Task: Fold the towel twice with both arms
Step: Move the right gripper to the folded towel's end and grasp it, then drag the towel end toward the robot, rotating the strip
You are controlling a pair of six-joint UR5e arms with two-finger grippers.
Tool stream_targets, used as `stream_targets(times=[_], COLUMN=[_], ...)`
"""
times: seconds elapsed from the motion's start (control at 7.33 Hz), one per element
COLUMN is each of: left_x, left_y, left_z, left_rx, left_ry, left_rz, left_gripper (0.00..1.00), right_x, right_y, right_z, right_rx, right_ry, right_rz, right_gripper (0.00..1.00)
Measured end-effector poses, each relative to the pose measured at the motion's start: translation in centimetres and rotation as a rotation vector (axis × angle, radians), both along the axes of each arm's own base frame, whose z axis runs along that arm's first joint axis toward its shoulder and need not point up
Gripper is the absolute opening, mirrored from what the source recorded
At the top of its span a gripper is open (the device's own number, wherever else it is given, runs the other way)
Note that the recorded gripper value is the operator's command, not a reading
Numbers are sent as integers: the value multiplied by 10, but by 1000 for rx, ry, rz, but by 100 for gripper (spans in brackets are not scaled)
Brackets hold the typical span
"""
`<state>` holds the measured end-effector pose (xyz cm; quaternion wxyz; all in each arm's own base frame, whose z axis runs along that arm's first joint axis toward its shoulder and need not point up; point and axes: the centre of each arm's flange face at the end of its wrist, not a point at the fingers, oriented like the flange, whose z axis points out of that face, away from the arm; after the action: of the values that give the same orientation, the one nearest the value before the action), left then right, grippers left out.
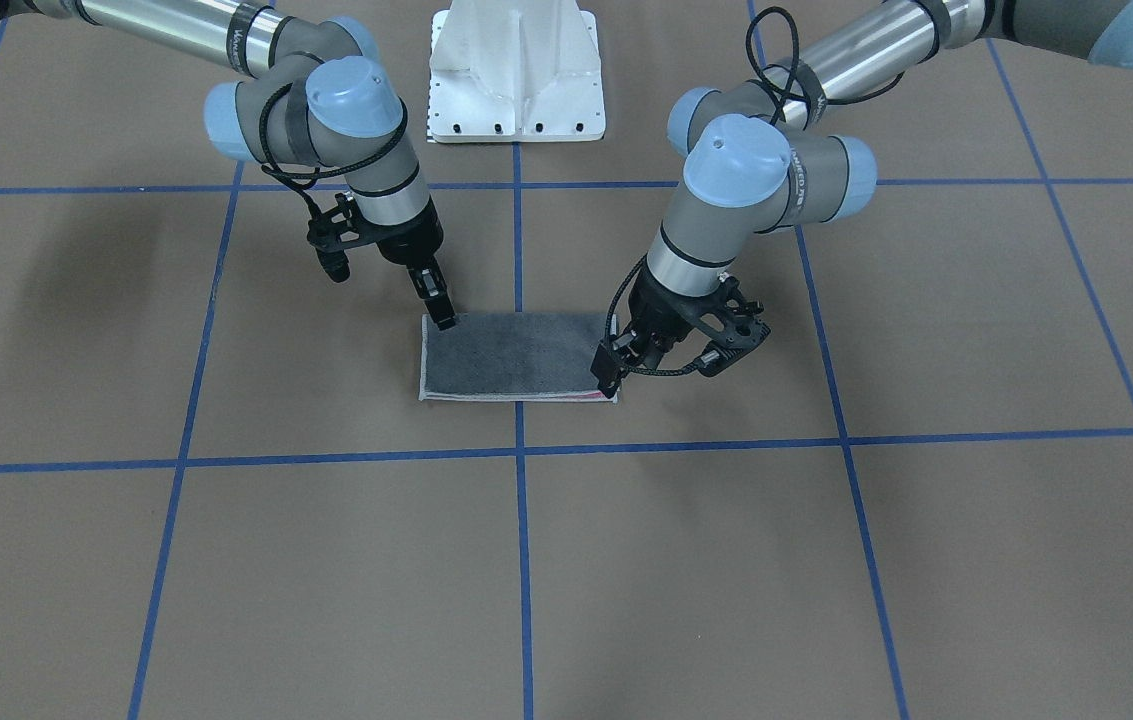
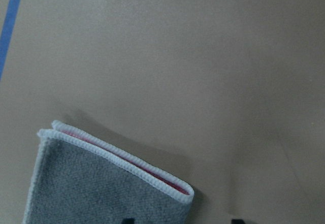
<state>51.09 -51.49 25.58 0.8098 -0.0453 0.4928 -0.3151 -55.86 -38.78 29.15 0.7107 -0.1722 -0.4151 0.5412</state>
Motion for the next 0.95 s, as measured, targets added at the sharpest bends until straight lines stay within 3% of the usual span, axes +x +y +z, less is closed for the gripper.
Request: stream_targets(times=[0.14, 0.41, 0.55, 0.68, 0.95], left_x=[0, -1, -1, -2, -3], left_y=[0, 0, 0, 0, 1], left_z=[1, 1, 1, 0, -2], left_rx=[0, 1, 0, 1, 3], left_ry=[0, 1, 1, 2, 6], left_rz=[0, 0, 0, -1, -1], left_gripper=[77, 77, 77, 77, 77], right_x=[0, 1, 2, 3, 6], right_y=[0, -2, -3, -4, -5], right_z=[1, 3, 5, 6, 3], right_rx=[0, 2, 3, 3, 4], right_ry=[2, 7, 9, 10, 4], right_rz=[0, 0, 1, 2, 3], right_gripper=[39, 21, 6, 0, 0])
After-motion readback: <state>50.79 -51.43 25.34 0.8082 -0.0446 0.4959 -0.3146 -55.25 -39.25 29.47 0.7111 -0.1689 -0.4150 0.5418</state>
